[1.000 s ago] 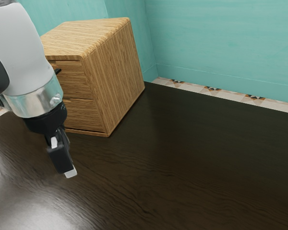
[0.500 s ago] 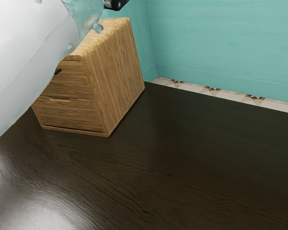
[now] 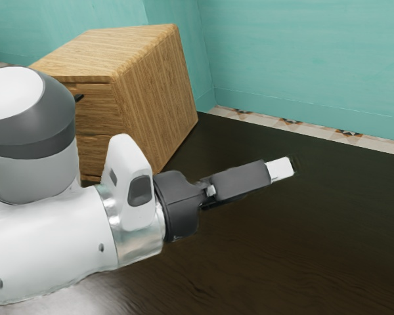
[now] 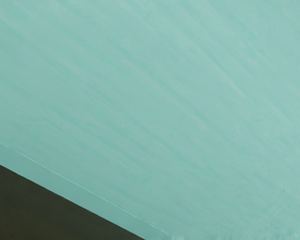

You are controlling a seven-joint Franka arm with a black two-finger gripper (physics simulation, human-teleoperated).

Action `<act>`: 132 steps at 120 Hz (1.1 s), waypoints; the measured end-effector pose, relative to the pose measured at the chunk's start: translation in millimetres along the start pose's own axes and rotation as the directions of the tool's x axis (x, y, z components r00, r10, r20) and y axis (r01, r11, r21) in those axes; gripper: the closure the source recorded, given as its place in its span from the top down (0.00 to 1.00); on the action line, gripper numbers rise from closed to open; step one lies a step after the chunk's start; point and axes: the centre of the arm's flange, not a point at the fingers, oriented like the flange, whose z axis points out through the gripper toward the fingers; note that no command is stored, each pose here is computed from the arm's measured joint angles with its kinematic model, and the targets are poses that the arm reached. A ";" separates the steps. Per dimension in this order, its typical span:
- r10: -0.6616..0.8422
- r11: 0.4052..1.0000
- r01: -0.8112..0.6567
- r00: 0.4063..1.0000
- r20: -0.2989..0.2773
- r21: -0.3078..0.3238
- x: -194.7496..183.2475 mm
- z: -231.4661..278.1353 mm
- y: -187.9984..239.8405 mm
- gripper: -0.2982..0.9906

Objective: Pull the drawer handle with one arm to open the drawer

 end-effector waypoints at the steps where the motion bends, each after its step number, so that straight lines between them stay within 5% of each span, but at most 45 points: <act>1: 0.019 1.000 -0.019 1.000 0.003 0.005 0.4 -0.3 -3.7 0.77; 13: 0.234 0.971 -0.235 0.972 0.035 0.042 8.4 -6.9 -35.2 0.77; 23: 0.452 0.892 -0.452 0.892 0.023 -0.004 22.0 -15.9 -18.7 0.77; 32: 0.630 0.776 -0.630 0.776 -0.003 -0.037 24.3 -28.1 1.1 0.77; 41: 0.770 0.630 -0.776 0.629 -0.110 -0.023 52.4 -40.2 46.1 0.77; 51: 0.877 0.457 -0.887 0.437 -0.200 0.067 73.2 -55.0 98.5 0.77; 57: 0.899 0.400 -0.911 0.370 -0.233 0.100 78.7 -62.2 120.4 0.77; 64: 0.891 0.415 -0.903 0.380 -0.249 0.107 78.3 -63.5 128.6 0.77; 81: 0.788 0.592 -0.804 0.563 -0.250 0.056 79.8 -64.6 114.2 0.77; 109: 0.878 0.379 -0.925 0.370 -0.303 -0.029 42.6 -88.2 156.5 0.77; 119: 0.882 0.341 -0.940 0.311 -0.354 0.023 3.7 -77.6 194.6 0.77; 125: 0.850 0.407 -0.910 0.348 -0.396 0.073 -36.1 -63.3 234.4 0.77; 132: 0.687 0.687 -0.714 0.579 -0.438 0.134 -25.0 -69.5 290.0 0.77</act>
